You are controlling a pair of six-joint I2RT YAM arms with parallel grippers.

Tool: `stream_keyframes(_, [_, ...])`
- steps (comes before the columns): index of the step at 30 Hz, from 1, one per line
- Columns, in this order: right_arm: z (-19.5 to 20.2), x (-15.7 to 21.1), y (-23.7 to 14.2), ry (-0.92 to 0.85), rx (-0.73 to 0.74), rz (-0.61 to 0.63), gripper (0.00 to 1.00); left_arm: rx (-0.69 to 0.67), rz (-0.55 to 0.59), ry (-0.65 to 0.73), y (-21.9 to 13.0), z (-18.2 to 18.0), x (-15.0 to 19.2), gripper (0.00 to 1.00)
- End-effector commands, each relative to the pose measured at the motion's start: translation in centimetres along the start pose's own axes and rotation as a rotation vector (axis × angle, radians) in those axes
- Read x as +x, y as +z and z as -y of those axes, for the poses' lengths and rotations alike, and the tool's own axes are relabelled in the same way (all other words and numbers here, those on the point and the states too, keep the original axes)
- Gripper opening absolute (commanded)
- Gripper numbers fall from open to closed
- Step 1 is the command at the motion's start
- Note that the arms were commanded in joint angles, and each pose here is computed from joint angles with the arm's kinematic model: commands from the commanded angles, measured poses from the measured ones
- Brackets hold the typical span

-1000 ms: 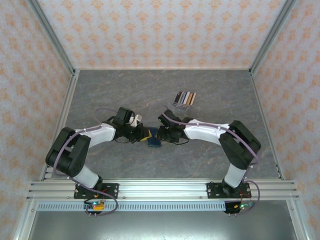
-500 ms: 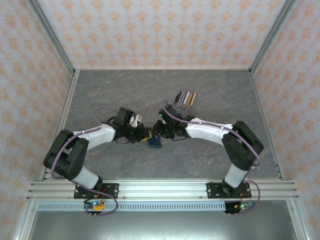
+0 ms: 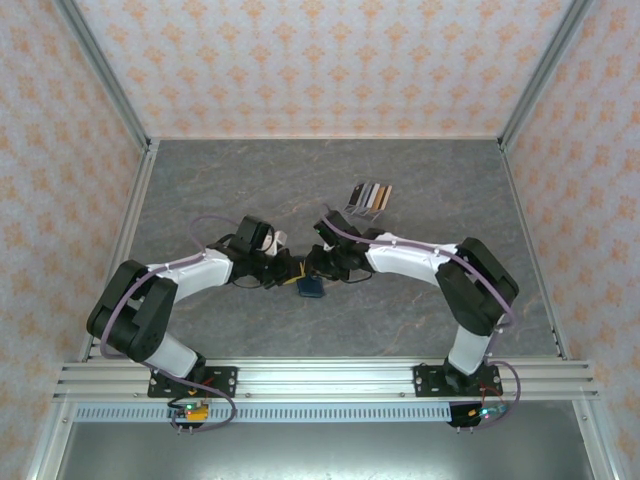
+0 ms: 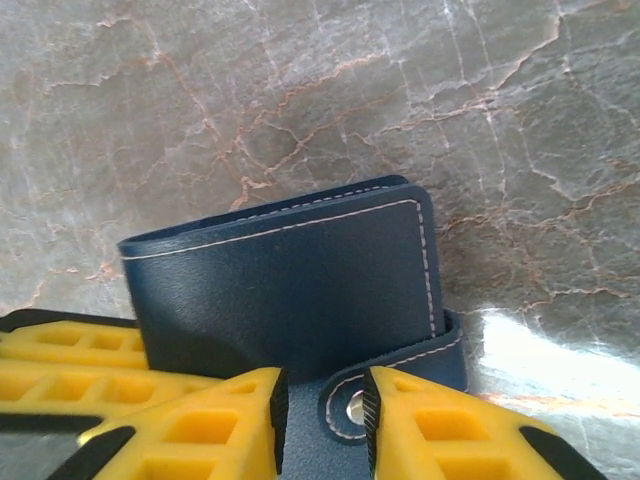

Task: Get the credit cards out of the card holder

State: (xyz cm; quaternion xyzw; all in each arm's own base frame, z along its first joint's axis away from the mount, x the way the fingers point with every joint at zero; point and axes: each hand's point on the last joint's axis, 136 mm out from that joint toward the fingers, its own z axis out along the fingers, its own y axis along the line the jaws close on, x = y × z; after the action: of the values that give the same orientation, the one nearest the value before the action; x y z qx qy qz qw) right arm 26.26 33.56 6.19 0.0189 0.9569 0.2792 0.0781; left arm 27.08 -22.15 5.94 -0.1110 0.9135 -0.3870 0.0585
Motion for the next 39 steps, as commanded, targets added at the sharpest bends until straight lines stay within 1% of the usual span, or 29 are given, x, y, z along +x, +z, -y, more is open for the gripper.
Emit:
stream_keyframes(1, [0.3,0.4,0.3,-0.03,0.03,-0.032,0.29,0.042,0.055,0.033,-1.1,2.5,-1.3,0.0])
stream_keyframes(6, [0.8,0.3,0.4,-0.042,0.064,-0.033,0.32,0.045,0.059,0.035,-1.2,2.8,-1.4,0.0])
stream_keyframes(11, [1.4,0.5,0.6,-0.056,0.101,-0.044,0.32,0.046,0.066,0.04,-1.3,2.9,-1.5,0.0])
stream_keyframes(14, [2.3,0.3,0.5,-0.068,0.162,-0.032,0.31,0.036,0.072,0.042,-1.4,2.8,-1.6,0.0])
stream_keyframes(17, [3.3,0.0,0.3,-0.078,0.232,-0.01,0.29,0.029,0.074,0.043,-1.6,2.9,-1.6,0.0])
stream_keyframes(19, [4.0,-0.2,0.0,-0.079,0.277,0.009,0.24,0.021,0.074,0.042,-1.6,2.7,-1.6,0.0])
stream_keyframes(24, [5.1,-0.4,-0.4,-0.067,0.326,0.038,0.18,-0.006,0.073,0.043,-1.7,2.2,-1.5,0.0])
stream_keyframes(31, [6.0,-1.0,-0.9,-0.052,0.379,0.078,0.16,-0.031,0.063,0.033,-1.3,1.4,-1.3,0.0])
stream_keyframes(39, [6.5,-1.2,-0.7,-0.065,0.406,0.081,0.13,-0.036,0.053,0.027,-1.0,1.2,-1.3,0.0])
